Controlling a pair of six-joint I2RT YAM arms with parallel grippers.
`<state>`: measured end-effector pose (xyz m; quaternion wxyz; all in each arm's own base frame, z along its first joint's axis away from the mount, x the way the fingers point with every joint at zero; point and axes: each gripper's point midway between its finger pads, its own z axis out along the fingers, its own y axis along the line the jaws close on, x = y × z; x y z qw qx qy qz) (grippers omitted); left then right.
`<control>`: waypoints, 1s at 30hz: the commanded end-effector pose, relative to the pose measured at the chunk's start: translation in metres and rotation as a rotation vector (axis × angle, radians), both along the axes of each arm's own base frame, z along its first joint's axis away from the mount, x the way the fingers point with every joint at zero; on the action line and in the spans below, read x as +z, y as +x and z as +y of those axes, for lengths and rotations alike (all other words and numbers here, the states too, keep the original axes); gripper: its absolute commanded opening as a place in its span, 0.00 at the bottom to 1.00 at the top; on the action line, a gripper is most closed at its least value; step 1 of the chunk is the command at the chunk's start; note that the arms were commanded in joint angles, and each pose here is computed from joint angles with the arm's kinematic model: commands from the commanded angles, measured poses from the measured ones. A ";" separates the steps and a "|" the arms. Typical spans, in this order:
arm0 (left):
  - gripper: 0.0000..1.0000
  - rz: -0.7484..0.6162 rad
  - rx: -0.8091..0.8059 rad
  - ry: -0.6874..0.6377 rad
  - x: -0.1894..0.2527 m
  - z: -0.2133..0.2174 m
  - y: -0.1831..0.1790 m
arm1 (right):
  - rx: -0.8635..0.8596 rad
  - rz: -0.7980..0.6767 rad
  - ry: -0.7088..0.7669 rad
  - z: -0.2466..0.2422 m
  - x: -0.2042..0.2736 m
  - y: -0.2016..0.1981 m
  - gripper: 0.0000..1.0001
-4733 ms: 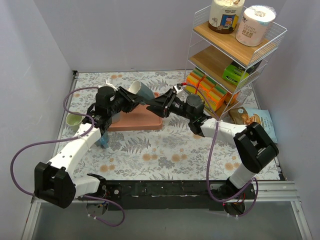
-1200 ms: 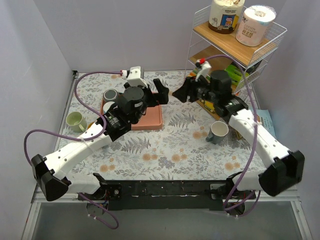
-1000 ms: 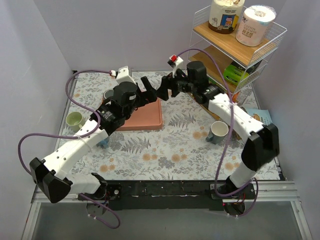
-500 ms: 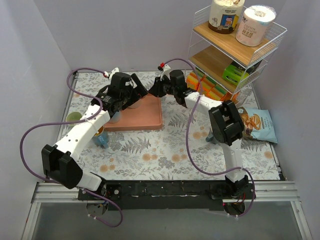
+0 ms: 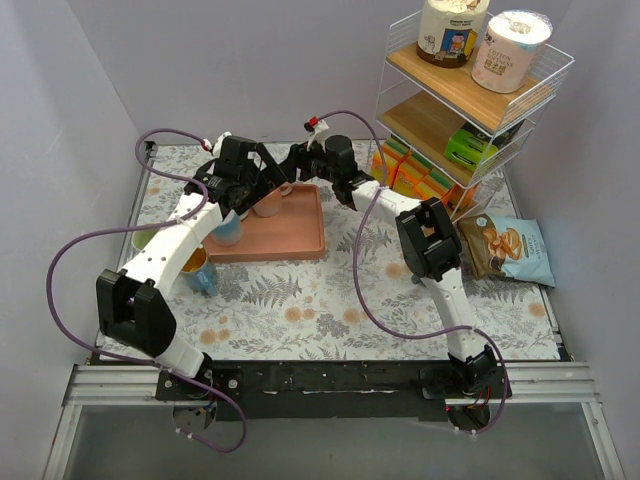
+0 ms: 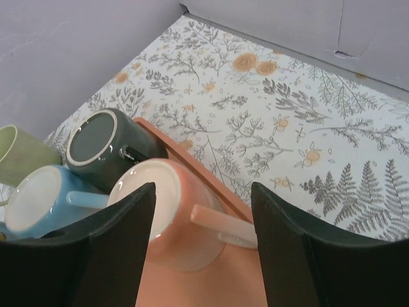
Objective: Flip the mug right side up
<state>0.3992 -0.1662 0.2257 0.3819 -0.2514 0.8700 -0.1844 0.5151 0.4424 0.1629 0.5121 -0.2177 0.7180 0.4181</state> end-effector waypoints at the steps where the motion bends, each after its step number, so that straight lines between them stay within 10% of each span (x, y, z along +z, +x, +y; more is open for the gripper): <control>1: 0.98 -0.018 0.028 0.036 0.014 0.012 0.011 | -0.022 -0.054 0.066 0.012 0.017 0.021 0.69; 30: 0.98 0.092 0.066 0.153 -0.057 0.032 0.030 | 0.063 -0.048 -0.168 -0.004 -0.028 -0.029 0.61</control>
